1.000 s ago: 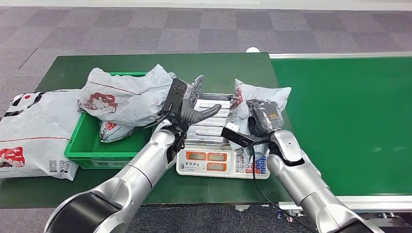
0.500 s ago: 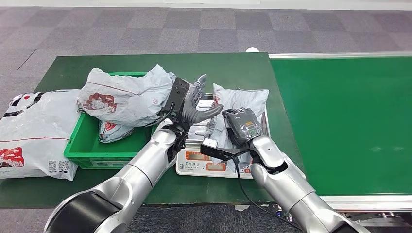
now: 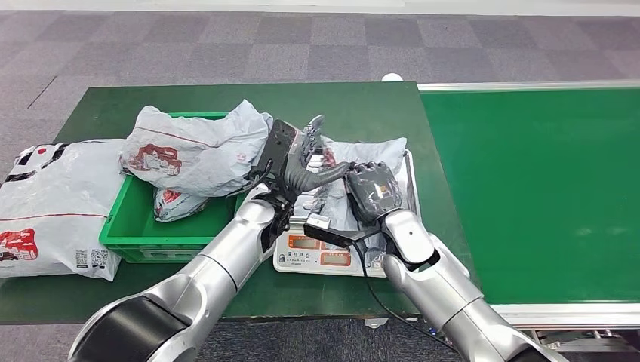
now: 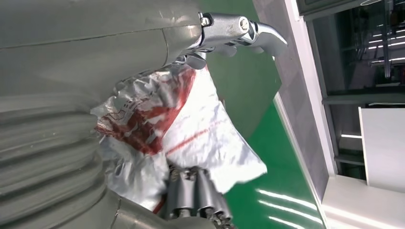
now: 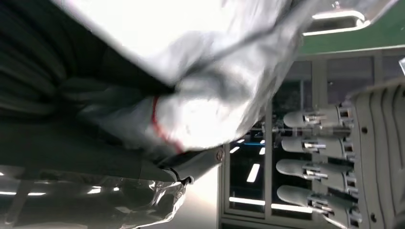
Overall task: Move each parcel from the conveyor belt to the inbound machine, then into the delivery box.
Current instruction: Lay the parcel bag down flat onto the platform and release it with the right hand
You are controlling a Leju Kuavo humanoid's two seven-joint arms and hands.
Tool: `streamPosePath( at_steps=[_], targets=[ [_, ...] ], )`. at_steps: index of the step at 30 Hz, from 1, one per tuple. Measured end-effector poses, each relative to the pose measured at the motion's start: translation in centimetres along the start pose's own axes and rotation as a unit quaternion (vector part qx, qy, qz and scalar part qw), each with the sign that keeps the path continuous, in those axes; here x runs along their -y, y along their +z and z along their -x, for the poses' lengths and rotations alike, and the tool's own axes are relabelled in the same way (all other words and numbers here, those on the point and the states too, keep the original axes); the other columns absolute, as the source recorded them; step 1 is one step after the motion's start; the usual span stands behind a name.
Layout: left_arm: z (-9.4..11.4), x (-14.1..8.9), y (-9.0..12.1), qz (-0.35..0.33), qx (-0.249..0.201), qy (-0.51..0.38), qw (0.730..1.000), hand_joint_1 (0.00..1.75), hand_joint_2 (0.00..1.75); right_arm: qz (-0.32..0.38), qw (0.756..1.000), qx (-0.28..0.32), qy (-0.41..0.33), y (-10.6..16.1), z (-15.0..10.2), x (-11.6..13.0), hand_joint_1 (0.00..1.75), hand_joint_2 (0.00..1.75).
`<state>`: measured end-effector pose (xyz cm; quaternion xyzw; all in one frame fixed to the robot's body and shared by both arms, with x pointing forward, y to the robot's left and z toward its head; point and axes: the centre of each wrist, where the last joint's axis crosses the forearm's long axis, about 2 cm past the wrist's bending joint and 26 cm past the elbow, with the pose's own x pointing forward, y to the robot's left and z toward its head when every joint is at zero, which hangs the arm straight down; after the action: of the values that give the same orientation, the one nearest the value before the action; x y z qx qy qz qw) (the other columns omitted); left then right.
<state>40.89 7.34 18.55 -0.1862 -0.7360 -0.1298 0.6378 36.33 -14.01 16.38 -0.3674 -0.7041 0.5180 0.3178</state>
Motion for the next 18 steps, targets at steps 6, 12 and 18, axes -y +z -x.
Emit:
streamPosePath(
  at_steps=[6,12,18],
  targets=[
    [-0.1,0.1,-0.1,0.002,0.002,-0.001,1.0,0.0,1.75,0.007,0.998,-0.011,-0.062,-0.4,0.7,0.3,0.0,1.75],
    [0.0,0.0,0.0,-0.001,0.008,-0.005,1.0,0.0,1.75,0.027,0.98,-0.048,-0.191,0.1,3.3,0.6,0.0,1.75],
    [0.0,-0.1,0.0,-0.001,0.009,-0.007,1.0,0.0,1.75,0.031,0.978,-0.057,-0.2,0.3,4.3,0.7,0.0,1.75]
  ],
)
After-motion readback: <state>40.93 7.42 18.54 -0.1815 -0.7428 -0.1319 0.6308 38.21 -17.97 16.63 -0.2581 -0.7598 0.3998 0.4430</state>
